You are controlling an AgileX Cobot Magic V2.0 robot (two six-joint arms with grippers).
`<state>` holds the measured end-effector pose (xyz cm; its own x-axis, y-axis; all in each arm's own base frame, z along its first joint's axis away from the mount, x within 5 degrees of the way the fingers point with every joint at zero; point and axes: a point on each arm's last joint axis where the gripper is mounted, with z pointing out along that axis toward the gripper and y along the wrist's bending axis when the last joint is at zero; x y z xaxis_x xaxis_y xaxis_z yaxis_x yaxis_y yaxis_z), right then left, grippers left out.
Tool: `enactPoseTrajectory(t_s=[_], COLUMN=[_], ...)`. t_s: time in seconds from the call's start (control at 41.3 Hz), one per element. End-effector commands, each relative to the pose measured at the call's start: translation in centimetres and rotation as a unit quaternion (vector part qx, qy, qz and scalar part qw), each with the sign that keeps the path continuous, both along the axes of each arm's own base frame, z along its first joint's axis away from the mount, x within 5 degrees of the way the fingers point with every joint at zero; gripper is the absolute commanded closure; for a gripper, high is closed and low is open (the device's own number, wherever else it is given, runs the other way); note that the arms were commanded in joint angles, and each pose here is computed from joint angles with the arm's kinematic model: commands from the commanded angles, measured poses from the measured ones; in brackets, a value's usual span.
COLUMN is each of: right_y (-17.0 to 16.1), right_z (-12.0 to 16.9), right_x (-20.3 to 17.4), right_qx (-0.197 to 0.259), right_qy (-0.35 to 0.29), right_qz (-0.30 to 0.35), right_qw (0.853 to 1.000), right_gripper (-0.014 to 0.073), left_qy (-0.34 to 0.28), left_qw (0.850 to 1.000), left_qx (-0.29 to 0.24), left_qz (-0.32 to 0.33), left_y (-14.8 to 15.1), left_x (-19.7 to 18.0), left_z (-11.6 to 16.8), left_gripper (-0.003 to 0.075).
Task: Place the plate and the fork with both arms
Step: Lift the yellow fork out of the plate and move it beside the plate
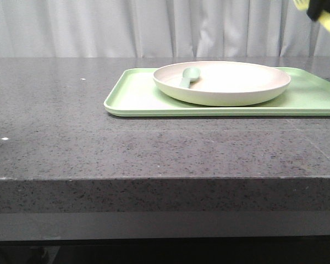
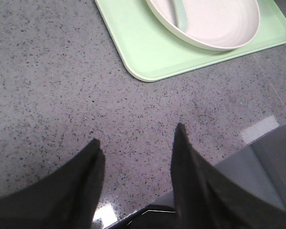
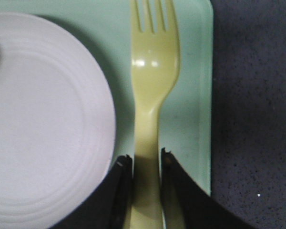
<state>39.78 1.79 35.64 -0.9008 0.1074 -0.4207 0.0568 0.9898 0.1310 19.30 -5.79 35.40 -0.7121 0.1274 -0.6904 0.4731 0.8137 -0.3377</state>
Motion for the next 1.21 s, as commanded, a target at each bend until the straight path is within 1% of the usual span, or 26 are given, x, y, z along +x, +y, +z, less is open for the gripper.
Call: enactPoseTrajectory(t_s=[0.0, 0.242, 0.363, 0.412, 0.485, 0.582, 0.654, 0.751, 0.8, 0.945, 1.018, 1.139, 1.187], right_y=[-0.6, -0.6, -0.6, -0.6, -0.6, -0.6, -0.6, -0.6, -0.6, -0.5, -0.5, -0.5, -0.5], right_z=[-0.5, -5.5, -7.3, -7.5, -7.6, -7.5, -7.5, -7.5, -7.5, -6.5, -5.2, -2.0, -0.3], right_x=[-1.1, 1.7, 2.3, 2.3, 2.4, 2.4, 2.4, 2.4, 2.4, 1.9, 1.4, -0.3, -1.4], right_qx=[-0.007, -0.011, -0.013, -0.013, -0.013, -0.013, -0.013, -0.013, -0.013, -0.013, -0.014, -0.014, -0.015], right_qy=[0.045, 0.081, 0.104, 0.108, 0.109, 0.109, 0.109, 0.108, 0.109, 0.099, 0.082, 0.049, 0.032], right_qz=[0.005, 0.013, 0.021, 0.021, 0.021, 0.021, 0.021, 0.021, 0.021, 0.022, 0.022, 0.023, 0.026], right_qw=[0.999, 0.997, 0.994, 0.994, 0.994, 0.994, 0.994, 0.994, 0.994, 0.995, 0.996, 0.998, 0.999], right_gripper=[0.0485, 0.0485, 0.0484, 0.0471, 0.0390, 0.0225, 0.0129, 0.0052, 0.0046, 0.0046, 0.0046, 0.0046, 0.0046], left_qy=[-0.034, -0.034, -0.034, -0.034, -0.035, -0.035, -0.036, -0.036, -0.036, -0.036, -0.036, -0.036, -0.036], left_qw=[0.999, 0.999, 0.999, 0.999, 0.999, 0.999, 0.999, 0.999, 0.999, 0.999, 0.999, 0.999, 0.999], left_qx=[-0.025, -0.025, -0.025, -0.025, -0.025, -0.025, -0.025, -0.025, -0.025, -0.025, -0.025, -0.025, -0.025], left_qz=[0.010, 0.010, 0.010, 0.010, 0.011, 0.011, 0.012, 0.012, 0.012, 0.012, 0.012, 0.012, 0.012], left_y=[-0.1, -0.1, -0.1, -0.1, -0.1, -0.1, -0.1, -0.1, -0.1, -0.1, -0.1, -0.1, -0.1], left_x=[-0.2, -0.2, -0.2, -0.2, -0.2, -0.1, -0.1, -0.1, -0.1, -0.1, -0.1, -0.1, -0.1], left_z=[1.5, 1.5, 1.5, 1.5, 1.6, 1.6, 1.6, 1.6, 1.6, 1.6, 1.6, 1.6, 1.6], left_gripper=[0.0397, 0.0397, 0.0397, 0.0397, 0.0397, 0.0397, 0.0397, 0.0397, 0.0397, 0.0397, 0.0397, 0.0397, 0.0397])
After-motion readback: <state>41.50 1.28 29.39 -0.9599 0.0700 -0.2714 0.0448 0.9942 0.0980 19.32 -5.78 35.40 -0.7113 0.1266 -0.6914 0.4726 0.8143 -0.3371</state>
